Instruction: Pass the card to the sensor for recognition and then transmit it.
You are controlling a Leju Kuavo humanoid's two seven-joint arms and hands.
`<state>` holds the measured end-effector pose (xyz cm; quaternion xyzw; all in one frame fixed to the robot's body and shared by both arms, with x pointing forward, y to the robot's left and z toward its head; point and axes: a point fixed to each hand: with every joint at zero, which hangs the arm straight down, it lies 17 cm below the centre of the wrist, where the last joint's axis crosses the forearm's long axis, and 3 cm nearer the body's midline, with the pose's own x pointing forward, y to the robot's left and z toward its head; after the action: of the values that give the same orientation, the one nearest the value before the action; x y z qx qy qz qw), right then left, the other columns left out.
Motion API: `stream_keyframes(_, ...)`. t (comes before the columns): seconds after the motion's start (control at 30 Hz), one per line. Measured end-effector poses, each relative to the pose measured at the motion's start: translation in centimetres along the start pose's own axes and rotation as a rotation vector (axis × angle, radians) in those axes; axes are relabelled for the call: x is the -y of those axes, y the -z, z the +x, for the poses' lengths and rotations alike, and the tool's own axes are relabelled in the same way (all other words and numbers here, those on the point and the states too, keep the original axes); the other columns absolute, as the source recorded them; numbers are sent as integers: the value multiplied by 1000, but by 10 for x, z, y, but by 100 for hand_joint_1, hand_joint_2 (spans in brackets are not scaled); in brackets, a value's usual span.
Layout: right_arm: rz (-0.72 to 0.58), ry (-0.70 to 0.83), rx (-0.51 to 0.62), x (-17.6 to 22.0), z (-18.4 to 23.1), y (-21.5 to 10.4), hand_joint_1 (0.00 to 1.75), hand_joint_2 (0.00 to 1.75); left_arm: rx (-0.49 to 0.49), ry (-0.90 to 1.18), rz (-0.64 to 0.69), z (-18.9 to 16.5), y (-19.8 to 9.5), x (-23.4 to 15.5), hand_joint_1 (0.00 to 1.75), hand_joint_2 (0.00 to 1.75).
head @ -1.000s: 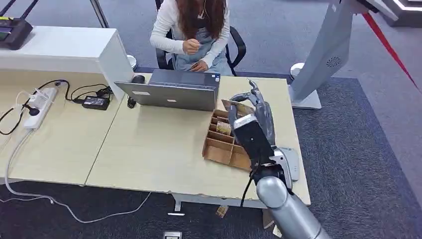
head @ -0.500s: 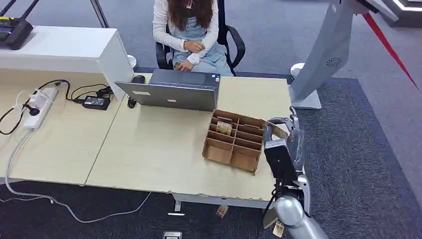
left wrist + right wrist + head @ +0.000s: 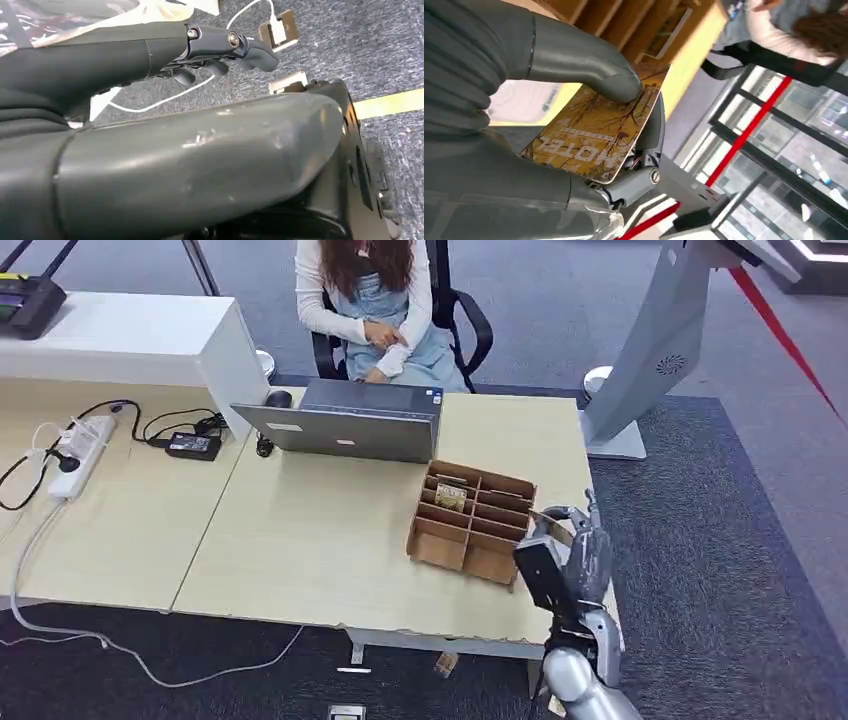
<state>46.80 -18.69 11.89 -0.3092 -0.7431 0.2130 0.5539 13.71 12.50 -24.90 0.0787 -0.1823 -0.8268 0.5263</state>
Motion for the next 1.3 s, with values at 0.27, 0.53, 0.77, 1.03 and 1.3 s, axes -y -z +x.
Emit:
stream_keyframes(0.27,73,-41,-78,-28,-31,-18,175,175,1,27,0,0,0,-1,0,0)
stream_keyframes(0.53,87,-48,-91,-33,-36,-22,175,175,2,32,-1,0,0,-1,0,0)
stream_keyframes(0.77,109,-67,-120,-40,-47,-27,175,175,3,40,0,0,0,-2,0,0)
stream_keyframes(1.03,164,-118,-165,-57,-69,-40,175,175,-6,69,-6,-2,0,-2,0,0)
stream_keyframes(1.3,152,-177,-114,-50,-63,-26,175,175,-5,76,-4,-2,0,-3,0,0)
